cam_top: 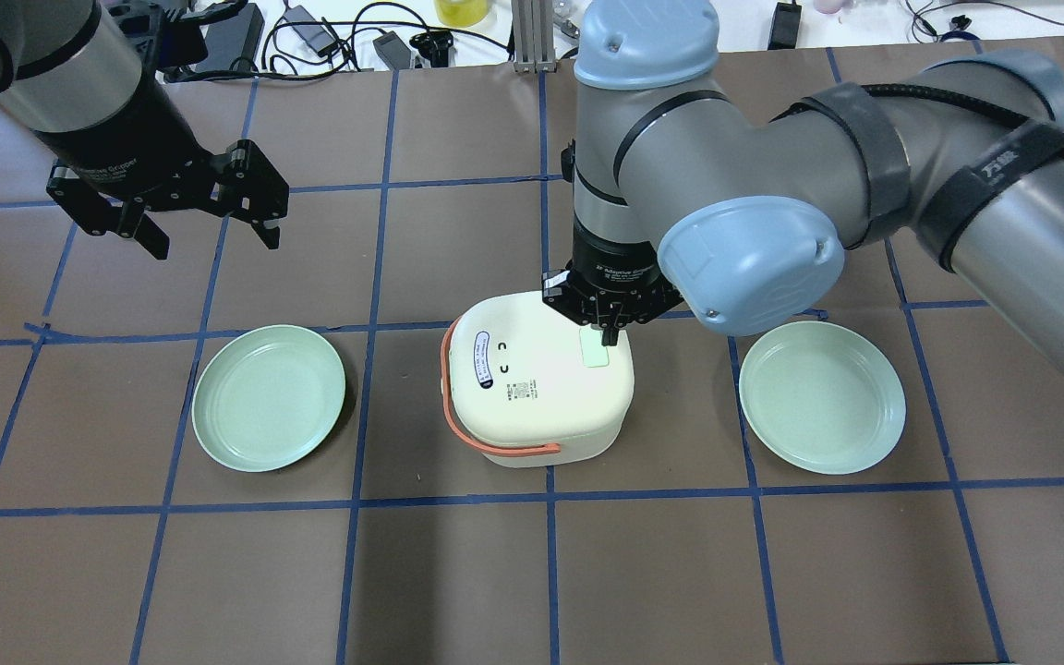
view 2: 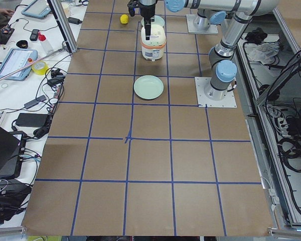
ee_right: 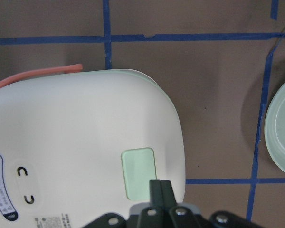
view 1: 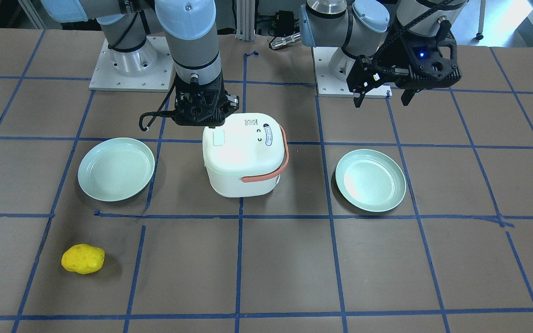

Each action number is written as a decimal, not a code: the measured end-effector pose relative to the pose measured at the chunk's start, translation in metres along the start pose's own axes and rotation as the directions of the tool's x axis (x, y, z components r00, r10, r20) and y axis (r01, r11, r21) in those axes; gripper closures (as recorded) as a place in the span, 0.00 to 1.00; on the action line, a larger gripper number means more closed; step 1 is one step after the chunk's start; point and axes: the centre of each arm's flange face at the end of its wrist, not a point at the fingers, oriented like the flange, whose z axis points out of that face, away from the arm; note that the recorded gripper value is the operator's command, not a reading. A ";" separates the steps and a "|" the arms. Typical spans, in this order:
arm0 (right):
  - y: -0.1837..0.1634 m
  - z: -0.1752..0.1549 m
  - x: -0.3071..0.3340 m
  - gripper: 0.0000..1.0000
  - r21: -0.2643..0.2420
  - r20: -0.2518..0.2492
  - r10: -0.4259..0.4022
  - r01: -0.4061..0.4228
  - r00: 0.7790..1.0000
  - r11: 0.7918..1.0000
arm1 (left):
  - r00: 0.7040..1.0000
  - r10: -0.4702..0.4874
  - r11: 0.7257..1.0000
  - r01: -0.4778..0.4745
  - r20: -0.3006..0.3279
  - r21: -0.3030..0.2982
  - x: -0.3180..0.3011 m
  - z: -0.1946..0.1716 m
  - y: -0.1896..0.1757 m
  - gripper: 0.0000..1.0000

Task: Press rice cooker button
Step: 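Press down on the pale green button with the closed right gripper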

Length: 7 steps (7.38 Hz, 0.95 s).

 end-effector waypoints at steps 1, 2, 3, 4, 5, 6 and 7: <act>0.001 0.006 0.000 1.00 0.007 0.002 -0.001 0.001 1.000 1.000 | 1.000 0.000 1.000 0.000 0.000 0.000 0.000 0.000 0.000 0.00; 0.002 0.011 0.000 1.00 0.006 0.004 -0.002 0.002 1.000 1.000 | 1.000 0.000 1.000 0.000 0.000 0.000 0.000 0.000 0.000 0.00; 0.004 0.014 -0.002 1.00 0.004 0.006 -0.003 0.003 1.000 1.000 | 1.000 0.001 1.000 -0.001 0.000 0.000 0.000 0.000 0.000 0.00; 0.006 0.016 -0.005 1.00 0.002 0.008 -0.008 0.008 1.000 1.000 | 1.000 0.001 1.000 -0.001 0.000 0.000 0.000 0.000 0.000 0.00; 0.007 0.017 -0.007 1.00 0.001 0.009 -0.011 0.011 1.000 1.000 | 1.000 0.001 1.000 -0.001 0.000 0.000 0.000 0.000 0.000 0.00; 0.008 0.018 -0.007 1.00 0.000 0.010 -0.012 0.012 1.000 1.000 | 1.000 0.001 1.000 -0.001 0.000 0.000 0.000 0.000 0.000 0.00; 0.008 0.018 -0.008 1.00 0.000 0.010 -0.014 0.014 1.000 1.000 | 1.000 0.001 1.000 -0.001 0.000 0.000 0.000 0.000 0.000 0.00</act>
